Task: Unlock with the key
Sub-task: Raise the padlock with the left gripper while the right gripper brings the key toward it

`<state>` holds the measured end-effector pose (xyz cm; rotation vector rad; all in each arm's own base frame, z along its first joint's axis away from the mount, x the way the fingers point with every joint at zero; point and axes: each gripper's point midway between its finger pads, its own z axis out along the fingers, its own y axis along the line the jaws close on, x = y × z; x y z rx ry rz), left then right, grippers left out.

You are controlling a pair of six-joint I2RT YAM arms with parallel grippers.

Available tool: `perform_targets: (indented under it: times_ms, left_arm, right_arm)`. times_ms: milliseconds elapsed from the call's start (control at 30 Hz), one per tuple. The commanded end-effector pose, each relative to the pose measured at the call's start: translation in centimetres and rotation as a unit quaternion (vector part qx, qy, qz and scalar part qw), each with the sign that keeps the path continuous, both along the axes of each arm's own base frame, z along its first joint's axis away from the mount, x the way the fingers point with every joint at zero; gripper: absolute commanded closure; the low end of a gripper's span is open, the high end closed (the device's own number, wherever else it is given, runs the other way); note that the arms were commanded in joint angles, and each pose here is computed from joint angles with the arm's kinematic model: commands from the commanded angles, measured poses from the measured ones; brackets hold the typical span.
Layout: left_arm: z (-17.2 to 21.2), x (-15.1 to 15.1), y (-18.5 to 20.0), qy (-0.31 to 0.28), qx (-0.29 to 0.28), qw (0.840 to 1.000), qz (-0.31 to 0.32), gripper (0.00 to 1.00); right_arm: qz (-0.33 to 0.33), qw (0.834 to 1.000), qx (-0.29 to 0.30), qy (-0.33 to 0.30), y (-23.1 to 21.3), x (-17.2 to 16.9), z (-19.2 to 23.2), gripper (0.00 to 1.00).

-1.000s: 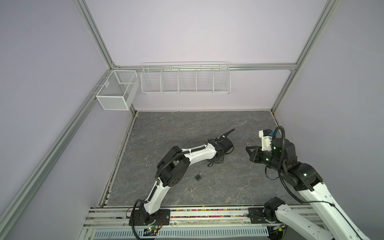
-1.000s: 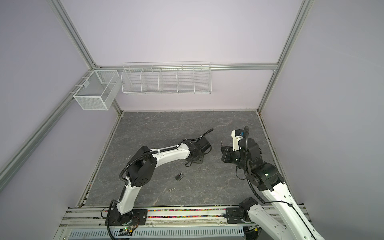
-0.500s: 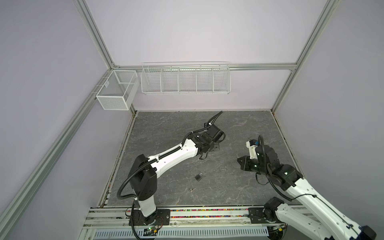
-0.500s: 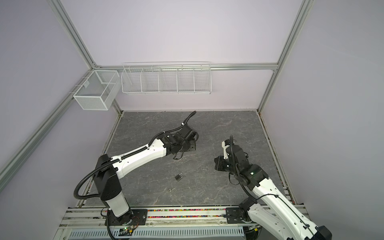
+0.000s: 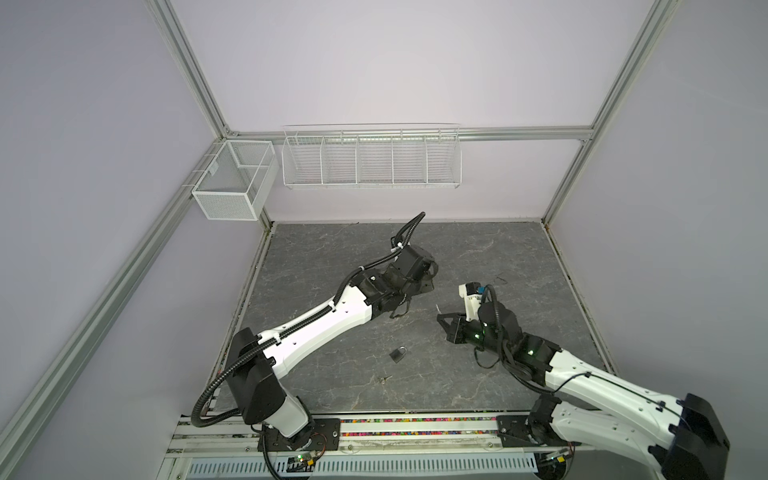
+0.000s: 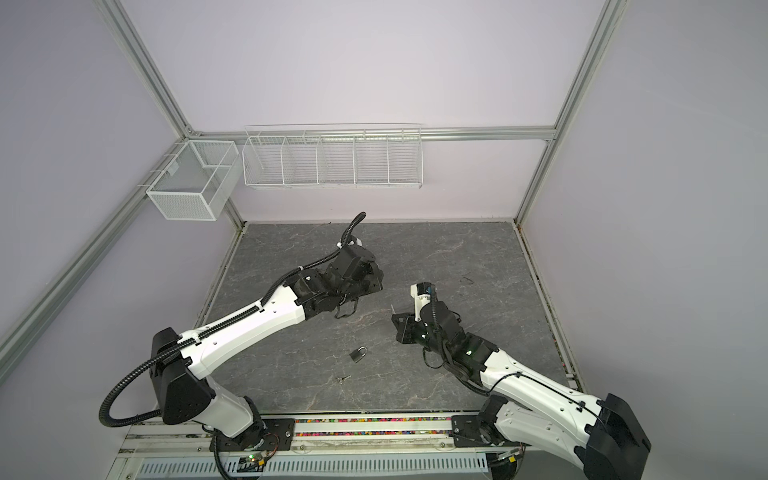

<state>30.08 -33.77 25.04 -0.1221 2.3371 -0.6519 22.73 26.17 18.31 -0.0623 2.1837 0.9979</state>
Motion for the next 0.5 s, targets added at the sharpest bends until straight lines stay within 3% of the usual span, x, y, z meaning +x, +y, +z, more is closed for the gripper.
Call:
perform_targets:
  times_ms: [0, 200, 467]
  left_arm:
    - [0.9, 0.1, 0.5, -0.002, -0.022, 0.999, 0.026, 1.00]
    - [0.8, -0.5, 0.4, 0.007, -0.026, 1.000, 0.015, 1.00]
    - [0.1, -1.1, 0.4, 0.010, -0.018, 1.000, -0.003, 1.00]
  right_arm:
    - [-0.030, 0.997, 0.057, -0.049, 1.2, 1.4, 3.0, 0.93]
    - [-0.014, 0.994, 0.082, -0.069, 3.3, 2.3, 4.4, 0.93]
    - [-0.016, 0.995, 0.070, -0.064, 3.9, 3.1, 4.9, 0.93]
